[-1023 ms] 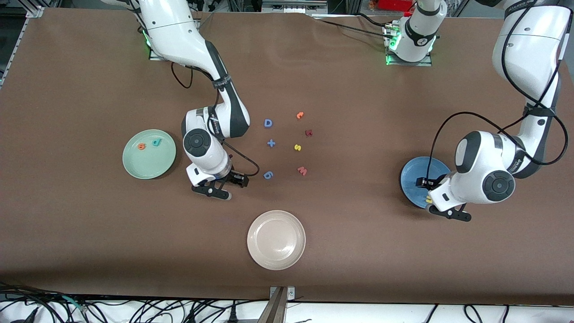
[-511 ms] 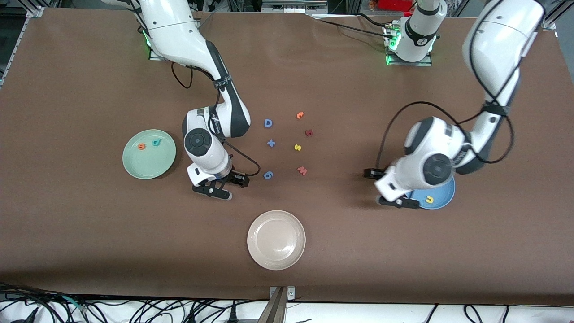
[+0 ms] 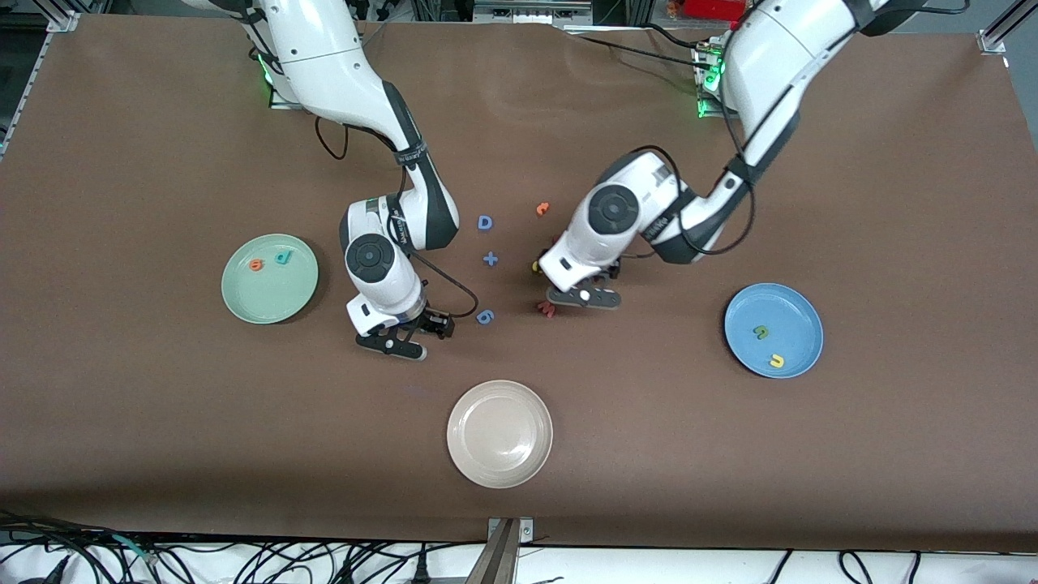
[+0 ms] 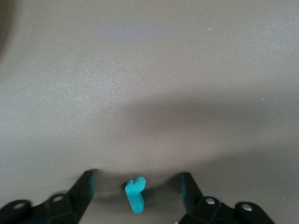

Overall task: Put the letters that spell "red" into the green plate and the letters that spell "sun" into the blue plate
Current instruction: 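Grasp the teal r with the right gripper while the left gripper reaches the yellow s, then carry the teal r to the green plate while the left gripper grasps the s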

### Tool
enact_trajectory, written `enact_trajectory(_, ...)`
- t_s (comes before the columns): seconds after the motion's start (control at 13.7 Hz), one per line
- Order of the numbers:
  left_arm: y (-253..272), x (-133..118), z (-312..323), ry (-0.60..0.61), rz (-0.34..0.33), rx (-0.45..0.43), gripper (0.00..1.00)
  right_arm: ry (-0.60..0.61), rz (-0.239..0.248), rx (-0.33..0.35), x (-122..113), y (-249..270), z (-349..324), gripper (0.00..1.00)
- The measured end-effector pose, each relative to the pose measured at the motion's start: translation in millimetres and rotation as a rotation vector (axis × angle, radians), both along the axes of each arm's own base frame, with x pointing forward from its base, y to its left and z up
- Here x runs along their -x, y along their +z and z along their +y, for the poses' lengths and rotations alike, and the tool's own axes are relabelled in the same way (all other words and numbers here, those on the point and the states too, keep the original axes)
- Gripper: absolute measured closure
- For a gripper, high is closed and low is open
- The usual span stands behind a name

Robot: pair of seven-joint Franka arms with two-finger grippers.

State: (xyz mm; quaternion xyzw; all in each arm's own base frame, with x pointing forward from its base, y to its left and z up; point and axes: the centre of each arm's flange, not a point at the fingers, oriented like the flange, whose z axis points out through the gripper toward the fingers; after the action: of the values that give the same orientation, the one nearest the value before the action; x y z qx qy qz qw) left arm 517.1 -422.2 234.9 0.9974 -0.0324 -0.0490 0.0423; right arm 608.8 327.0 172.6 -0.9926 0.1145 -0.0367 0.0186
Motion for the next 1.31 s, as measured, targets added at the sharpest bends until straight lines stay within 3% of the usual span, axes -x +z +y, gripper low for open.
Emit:
enact_trajectory(0.22,-9.2,21.3,-24.3,0.003,-0.073,-0.021,0.0,0.003,-0.009,-0.007,-0.9,5.3,2.8,0.61)
enact_trajectory(0.37,-24.4,32.3,-30.8,0.006,-0.122,-0.032,0.0,0.003,-0.01,-0.008,-1.1,6.7,3.1,0.78)
enact_trajectory(0.44,-32.4,36.9,-32.4,0.006,-0.135,-0.041,0.0,0.003,-0.01,-0.008,-1.0,6.7,3.2,0.78)
enact_trajectory(0.51,-39.5,40.0,-33.3,0.004,-0.142,-0.048,0.0,0.003,-0.01,-0.01,-0.6,8.4,4.3,0.85)
enact_trajectory(0.8,-53.4,44.1,-34.3,0.004,-0.133,-0.051,0.01,0.003,-0.008,-0.009,-0.6,8.2,4.0,0.85)
enact_trajectory(1.31,-60.5,60.6,-49.2,0.0,-0.123,-0.052,0.09,-0.039,0.085,0.023,-12.5,46.6,-34.5,0.85)
